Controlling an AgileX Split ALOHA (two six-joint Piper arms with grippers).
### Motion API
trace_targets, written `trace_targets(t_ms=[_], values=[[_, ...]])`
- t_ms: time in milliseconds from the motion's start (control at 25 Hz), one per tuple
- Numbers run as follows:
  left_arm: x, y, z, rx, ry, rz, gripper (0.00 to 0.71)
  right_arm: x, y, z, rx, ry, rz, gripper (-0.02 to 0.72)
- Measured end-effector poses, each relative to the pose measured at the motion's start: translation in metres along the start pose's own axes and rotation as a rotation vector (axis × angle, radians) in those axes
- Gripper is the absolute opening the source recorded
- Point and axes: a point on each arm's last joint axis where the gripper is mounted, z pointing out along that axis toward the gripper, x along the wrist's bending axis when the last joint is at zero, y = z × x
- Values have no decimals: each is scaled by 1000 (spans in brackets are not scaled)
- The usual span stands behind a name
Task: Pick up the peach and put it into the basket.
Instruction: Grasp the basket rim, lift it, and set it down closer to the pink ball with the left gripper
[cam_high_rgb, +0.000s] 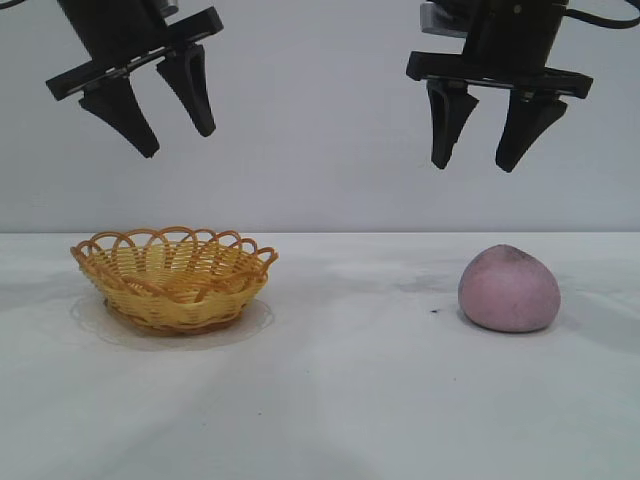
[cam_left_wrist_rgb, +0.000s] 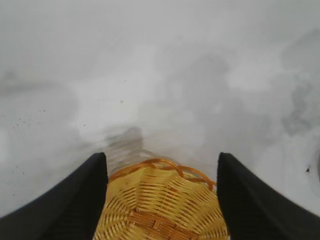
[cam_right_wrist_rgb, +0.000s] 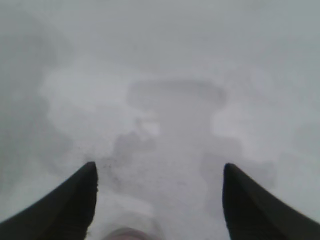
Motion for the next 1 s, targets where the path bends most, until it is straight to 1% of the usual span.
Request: trace_targets(t_ms=[680,800,920,1000], values=[[0,-1,0,7,-1,0,469,0,0,0,0,0,0,488],[0,-6,0,61,3,51,469,0,0,0,3,0,0,488],[2,-13,-1,144,13,159,469,0,0,0,5,0,0,488],[3,-18,-1,200,6,238,469,0,0,0,5,0,0,488]])
